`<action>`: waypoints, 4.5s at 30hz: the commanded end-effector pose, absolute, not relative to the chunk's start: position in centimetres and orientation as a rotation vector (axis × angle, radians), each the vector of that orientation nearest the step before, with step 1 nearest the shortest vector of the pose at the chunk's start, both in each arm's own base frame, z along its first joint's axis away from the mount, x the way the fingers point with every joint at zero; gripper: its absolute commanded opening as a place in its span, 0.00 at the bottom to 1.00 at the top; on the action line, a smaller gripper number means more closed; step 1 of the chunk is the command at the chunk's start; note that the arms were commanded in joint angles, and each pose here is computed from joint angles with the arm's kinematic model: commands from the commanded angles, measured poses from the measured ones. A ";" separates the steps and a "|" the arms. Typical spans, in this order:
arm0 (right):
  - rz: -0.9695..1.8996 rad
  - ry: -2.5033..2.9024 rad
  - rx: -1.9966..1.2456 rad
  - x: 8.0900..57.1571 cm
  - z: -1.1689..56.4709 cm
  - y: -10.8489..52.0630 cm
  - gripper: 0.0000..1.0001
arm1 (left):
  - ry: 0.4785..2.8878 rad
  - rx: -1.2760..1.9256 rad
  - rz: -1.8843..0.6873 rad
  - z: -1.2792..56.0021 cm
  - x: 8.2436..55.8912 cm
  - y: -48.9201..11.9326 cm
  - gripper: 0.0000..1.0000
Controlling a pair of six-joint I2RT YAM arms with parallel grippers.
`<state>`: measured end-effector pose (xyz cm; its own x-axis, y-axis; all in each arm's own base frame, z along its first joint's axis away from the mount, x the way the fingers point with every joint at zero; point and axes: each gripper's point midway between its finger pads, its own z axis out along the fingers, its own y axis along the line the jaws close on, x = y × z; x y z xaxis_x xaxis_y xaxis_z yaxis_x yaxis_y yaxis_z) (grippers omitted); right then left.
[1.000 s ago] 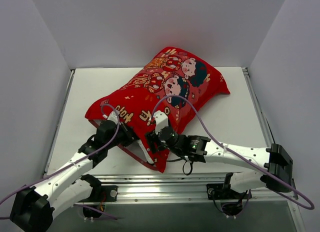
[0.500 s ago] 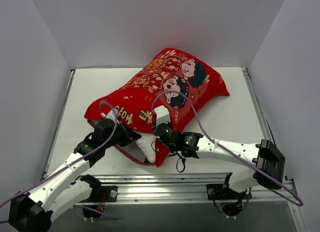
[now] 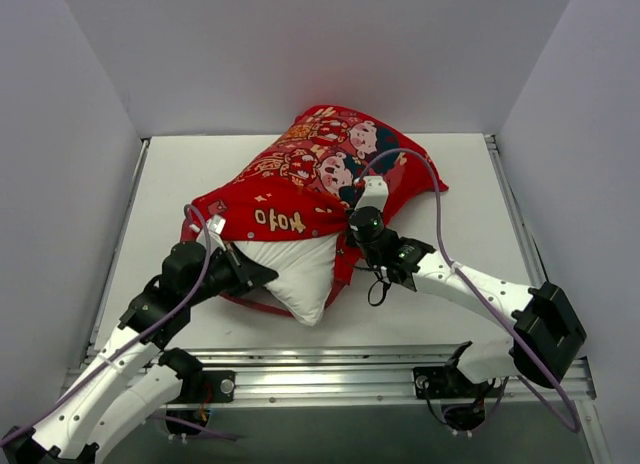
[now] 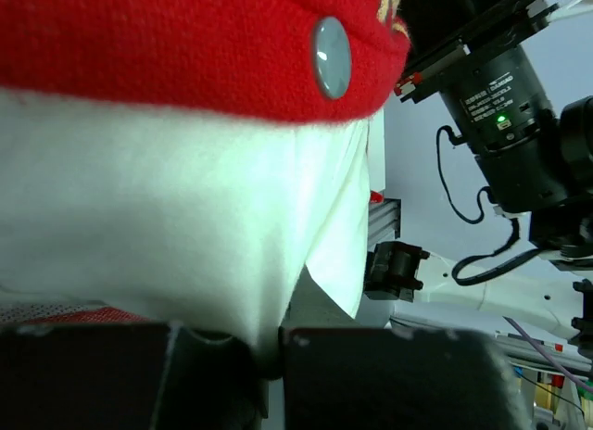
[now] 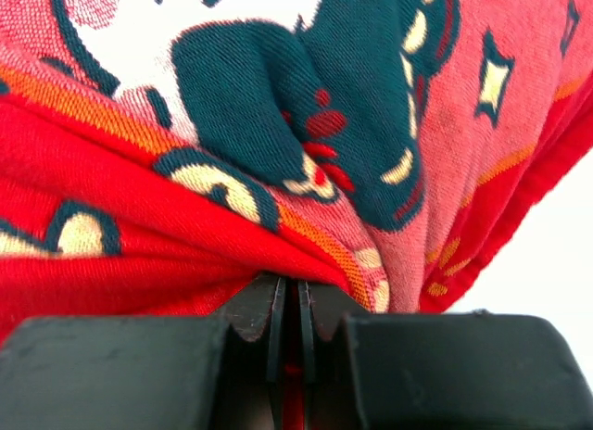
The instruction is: Remove the pillowcase from the pillow
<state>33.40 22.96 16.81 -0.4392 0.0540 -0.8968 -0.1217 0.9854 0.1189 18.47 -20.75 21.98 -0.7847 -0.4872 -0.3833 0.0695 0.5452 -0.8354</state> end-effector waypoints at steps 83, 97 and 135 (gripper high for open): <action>0.543 1.914 -0.201 34.5 29.5 27.5 0.61 | 1.873 -0.069 -1.062 28.7 24.1 -21.3 0.02; 0.663 2.087 -0.138 23.0 20.3 27.1 0.66 | 1.799 -0.156 -0.956 30.6 29.2 -21.7 0.02; 0.404 2.136 0.166 37.6 14.5 17.1 0.00 | 1.948 0.095 -1.209 27.0 18.3 -24.5 0.02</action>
<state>33.66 17.90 11.04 -0.6782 0.2644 -0.6857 -0.0230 0.9249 0.3794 18.69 -21.94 21.67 -0.7457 -0.2836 -0.6029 0.2950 0.6707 -0.6805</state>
